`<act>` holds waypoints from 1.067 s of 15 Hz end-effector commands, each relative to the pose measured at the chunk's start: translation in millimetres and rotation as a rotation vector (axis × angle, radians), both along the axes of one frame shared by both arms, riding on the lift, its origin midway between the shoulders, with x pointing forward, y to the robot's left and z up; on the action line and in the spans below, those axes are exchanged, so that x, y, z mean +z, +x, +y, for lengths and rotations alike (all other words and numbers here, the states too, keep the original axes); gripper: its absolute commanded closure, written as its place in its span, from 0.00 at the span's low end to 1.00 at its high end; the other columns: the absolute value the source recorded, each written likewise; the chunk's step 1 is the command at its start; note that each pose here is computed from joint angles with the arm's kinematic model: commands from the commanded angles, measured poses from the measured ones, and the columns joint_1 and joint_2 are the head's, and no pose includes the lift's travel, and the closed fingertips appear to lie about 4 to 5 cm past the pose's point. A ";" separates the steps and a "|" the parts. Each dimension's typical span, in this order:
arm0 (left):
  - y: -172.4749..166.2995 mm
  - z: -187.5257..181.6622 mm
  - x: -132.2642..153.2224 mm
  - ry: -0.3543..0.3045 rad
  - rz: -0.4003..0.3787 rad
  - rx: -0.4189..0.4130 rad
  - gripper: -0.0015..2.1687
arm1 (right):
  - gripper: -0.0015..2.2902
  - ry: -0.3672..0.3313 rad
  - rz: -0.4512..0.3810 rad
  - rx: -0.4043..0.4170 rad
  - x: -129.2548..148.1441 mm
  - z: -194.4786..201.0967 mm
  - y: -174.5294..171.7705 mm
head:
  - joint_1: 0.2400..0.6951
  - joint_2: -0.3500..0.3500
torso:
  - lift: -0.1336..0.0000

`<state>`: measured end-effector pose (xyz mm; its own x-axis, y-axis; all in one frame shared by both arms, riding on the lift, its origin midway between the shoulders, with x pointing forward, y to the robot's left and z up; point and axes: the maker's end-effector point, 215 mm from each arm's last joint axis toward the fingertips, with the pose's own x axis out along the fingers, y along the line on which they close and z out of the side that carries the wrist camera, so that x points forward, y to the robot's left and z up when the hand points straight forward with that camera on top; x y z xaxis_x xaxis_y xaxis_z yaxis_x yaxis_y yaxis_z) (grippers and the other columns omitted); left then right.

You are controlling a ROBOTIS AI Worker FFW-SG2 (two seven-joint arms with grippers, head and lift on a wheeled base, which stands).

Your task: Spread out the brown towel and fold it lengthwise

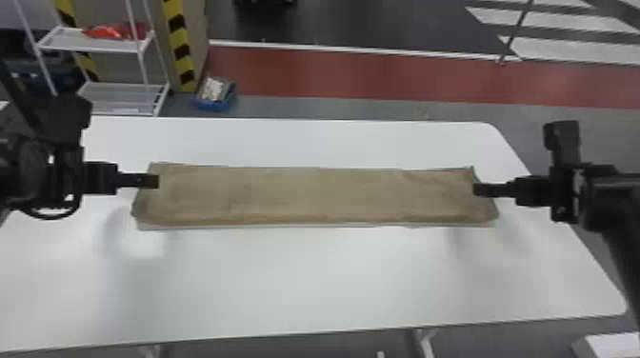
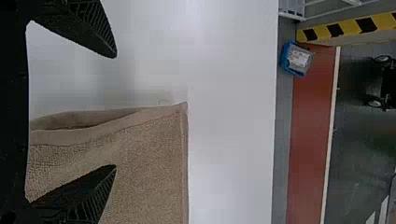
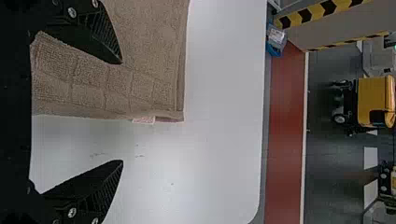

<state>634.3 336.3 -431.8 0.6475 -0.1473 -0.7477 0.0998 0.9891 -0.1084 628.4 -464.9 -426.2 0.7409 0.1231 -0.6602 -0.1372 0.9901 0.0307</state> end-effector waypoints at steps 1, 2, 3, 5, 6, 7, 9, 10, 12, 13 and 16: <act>2.2 0.1 -0.4 0.008 -0.004 -0.001 0.02 | 0.06 -0.013 -0.004 0.009 -2.2 1.3 2.5 | 1.00 0.34 | 0.10; 2.0 1.7 -1.9 0.012 -0.002 0.002 0.02 | 0.06 -0.015 -0.005 0.005 -2.9 0.2 2.6 | 1.00 0.34 | 0.10; 4.6 1.8 -1.3 0.017 -0.012 0.000 0.02 | 0.06 -0.017 -0.007 0.003 -4.8 -1.4 2.7 | 1.00 0.34 | 0.10; 8.1 2.4 -1.5 0.023 -0.024 -0.001 0.02 | 0.06 -0.022 -0.018 0.006 -7.6 -0.6 4.6 | 1.00 0.34 | 0.10; 8.4 2.5 -1.8 0.025 -0.025 -0.002 0.02 | 0.06 -0.022 -0.023 0.007 -6.8 -1.0 6.5 | 1.00 0.34 | 0.10; 8.5 1.1 -2.0 0.023 -0.025 -0.003 0.02 | 0.06 -0.022 -0.027 0.006 -6.6 -1.8 7.9 | 1.00 0.35 | 0.10; 8.5 0.7 -1.9 0.021 -0.025 -0.003 0.02 | 0.06 -0.027 -0.033 0.009 -7.2 -2.3 10.0 | 1.00 0.34 | 0.10; 8.5 0.7 -1.9 0.021 -0.025 -0.003 0.02 | 0.06 -0.029 -0.035 0.008 -7.2 -2.7 10.2 | 1.00 0.34 | 0.10; 8.5 1.1 -2.0 0.023 -0.025 -0.003 0.02 | 0.06 -0.033 -0.039 0.008 -6.4 -4.0 10.7 | 1.00 0.34 | 0.10; 9.1 1.1 -1.0 0.023 -0.027 -0.003 0.02 | 0.06 -0.034 -0.040 0.008 -6.4 -4.3 10.9 | 1.00 0.34 | 0.10; 9.4 0.9 -0.6 0.021 -0.027 -0.003 0.02 | 0.06 -0.037 -0.047 0.008 -6.6 -6.6 12.5 | 1.00 0.34 | 0.10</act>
<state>643.4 337.2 -432.8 0.6668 -0.1329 -0.7333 0.1055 0.9909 -0.0837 640.4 -470.7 -432.6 0.7698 0.1053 -0.6295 -0.1457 0.9892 -0.0127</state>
